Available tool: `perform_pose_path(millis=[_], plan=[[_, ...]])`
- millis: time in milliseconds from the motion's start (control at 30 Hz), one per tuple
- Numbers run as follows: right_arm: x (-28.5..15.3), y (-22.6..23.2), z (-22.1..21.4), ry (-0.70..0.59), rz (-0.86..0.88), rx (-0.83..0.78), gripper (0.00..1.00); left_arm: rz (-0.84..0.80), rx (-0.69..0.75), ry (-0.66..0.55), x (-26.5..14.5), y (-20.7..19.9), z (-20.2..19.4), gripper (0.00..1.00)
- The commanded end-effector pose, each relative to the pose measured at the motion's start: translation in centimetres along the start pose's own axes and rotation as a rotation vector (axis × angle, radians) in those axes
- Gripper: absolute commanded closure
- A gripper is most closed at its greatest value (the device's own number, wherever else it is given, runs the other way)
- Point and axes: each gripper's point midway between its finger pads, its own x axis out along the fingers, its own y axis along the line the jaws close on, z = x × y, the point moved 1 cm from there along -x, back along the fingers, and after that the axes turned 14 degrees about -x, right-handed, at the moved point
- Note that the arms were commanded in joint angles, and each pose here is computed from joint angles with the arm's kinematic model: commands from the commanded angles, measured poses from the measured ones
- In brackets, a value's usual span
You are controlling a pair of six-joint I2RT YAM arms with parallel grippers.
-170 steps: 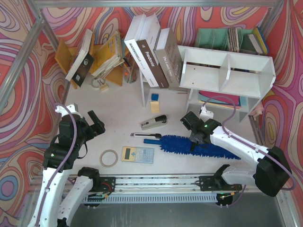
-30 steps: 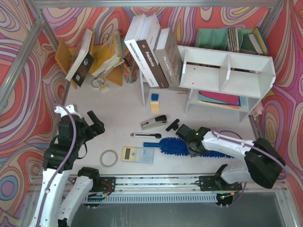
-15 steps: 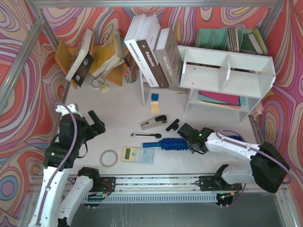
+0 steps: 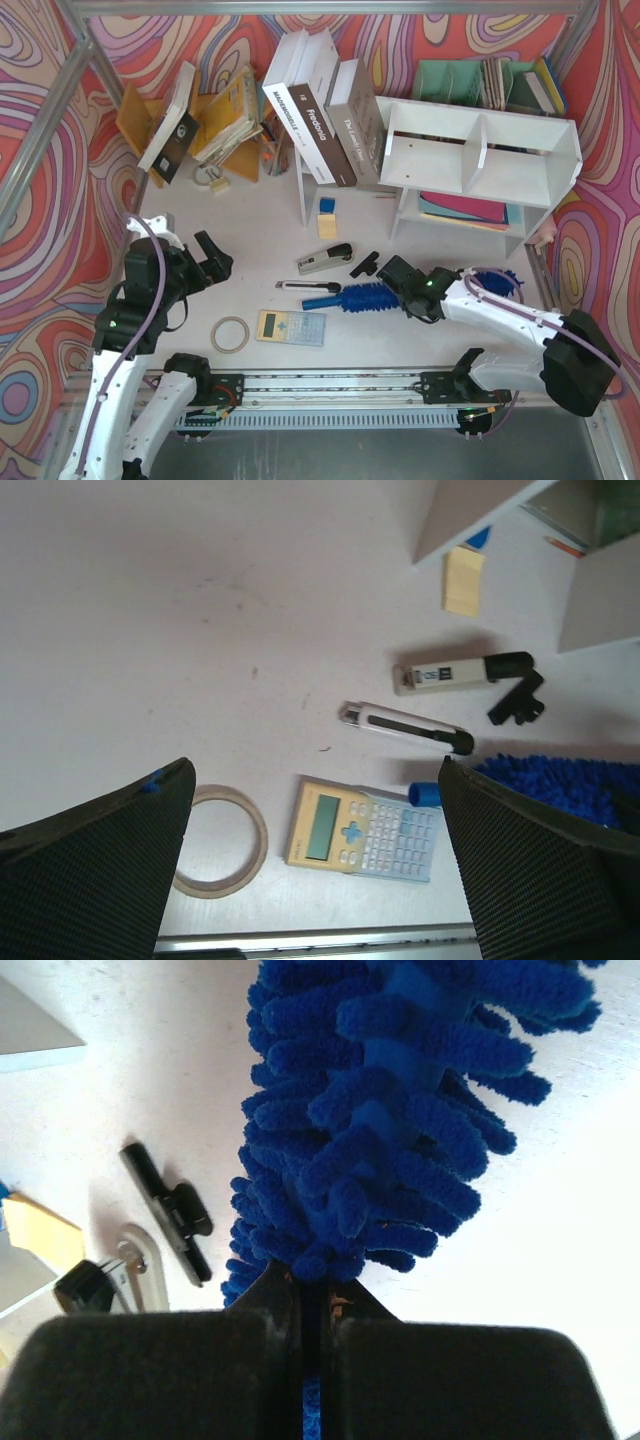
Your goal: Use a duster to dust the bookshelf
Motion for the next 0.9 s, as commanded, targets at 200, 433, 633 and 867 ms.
perform_pose_path(millis=[200,433,633,867], plan=[[-2.3,2.2,2.8,-0.092,0.133,-0.017,1.0,-0.373,0.085,0.089,-2.2,-7.7,0.6,0.02],[-4.3,3.1,3.9,-0.098,0.207,-0.045,1.0,-0.501,0.207,0.12,-2.3,-12.0,-0.8,0.02],[-5.6,3.6,4.6,-0.106,0.268,-0.069,1.0,-0.534,0.395,0.172,-0.9,-15.5,-4.2,0.02],[-6.8,3.9,5.5,-0.117,0.294,-0.067,1.0,-0.537,0.57,0.265,2.7,-17.4,-9.8,0.02]])
